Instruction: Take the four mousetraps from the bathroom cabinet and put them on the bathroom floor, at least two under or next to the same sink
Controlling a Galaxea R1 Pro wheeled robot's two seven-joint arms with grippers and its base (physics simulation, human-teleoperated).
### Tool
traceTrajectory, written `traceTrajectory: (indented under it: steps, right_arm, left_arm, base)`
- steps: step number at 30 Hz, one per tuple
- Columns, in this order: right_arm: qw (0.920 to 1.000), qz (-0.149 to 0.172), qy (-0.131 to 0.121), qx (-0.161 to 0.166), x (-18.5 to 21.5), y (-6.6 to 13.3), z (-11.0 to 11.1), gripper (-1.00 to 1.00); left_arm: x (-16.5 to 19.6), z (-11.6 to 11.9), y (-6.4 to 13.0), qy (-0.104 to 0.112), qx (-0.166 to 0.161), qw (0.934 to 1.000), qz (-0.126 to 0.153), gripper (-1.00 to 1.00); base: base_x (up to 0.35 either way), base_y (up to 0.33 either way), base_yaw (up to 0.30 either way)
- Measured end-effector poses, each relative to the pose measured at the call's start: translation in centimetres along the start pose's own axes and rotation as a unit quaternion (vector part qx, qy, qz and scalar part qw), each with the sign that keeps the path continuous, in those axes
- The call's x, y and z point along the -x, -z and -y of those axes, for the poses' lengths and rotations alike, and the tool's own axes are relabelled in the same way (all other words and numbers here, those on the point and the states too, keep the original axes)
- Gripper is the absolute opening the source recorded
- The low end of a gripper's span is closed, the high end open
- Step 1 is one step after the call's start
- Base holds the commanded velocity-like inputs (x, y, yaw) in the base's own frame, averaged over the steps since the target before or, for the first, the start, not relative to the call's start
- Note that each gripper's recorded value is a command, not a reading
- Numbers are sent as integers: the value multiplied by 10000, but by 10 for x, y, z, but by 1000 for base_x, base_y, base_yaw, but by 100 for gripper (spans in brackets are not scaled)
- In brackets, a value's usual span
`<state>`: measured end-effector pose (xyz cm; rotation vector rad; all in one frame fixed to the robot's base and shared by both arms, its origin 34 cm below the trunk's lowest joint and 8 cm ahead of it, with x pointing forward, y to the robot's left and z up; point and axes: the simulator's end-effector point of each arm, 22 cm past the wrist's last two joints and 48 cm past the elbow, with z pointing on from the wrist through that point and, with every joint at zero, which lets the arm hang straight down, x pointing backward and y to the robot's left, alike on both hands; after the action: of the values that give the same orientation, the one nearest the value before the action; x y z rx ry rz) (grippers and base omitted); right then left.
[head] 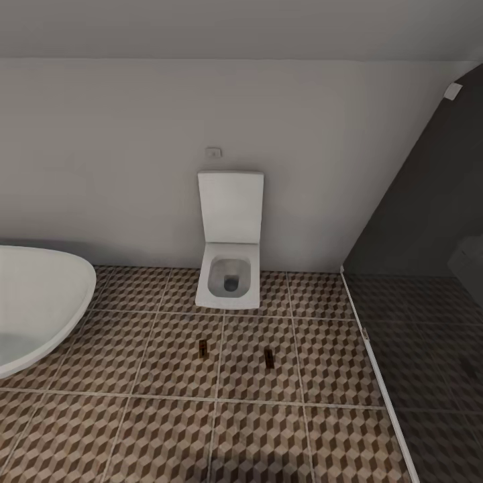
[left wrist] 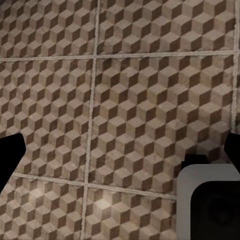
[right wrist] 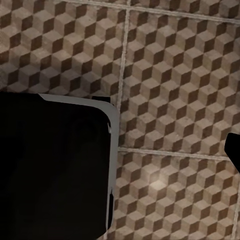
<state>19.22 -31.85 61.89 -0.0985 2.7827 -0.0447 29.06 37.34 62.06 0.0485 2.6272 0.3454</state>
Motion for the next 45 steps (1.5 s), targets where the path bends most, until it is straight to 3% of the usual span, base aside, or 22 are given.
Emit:
traceTrajectory:
  steps: [23, 34, 45]
  right_arm:
    - [10000, 26, -66, 61, 2, -1, -12, 100]
    - [9996, 28, -172, 205, 2, -1, -39, 100]
    - [9995, 32, -206, 238, 3, -2, -46, 100]
  left_arm:
    - [0, 0, 0, -2, 4, 10000, 0, 100]
    - [0, -1, 0, -3, 5, 10000, 0, 100]
    - [0, -1, 0, -2, 4, 10000, 0, 100]
  base:
    - [0, 0, 0]
    - [0, 0, 0]
    - [0, 0, 0]
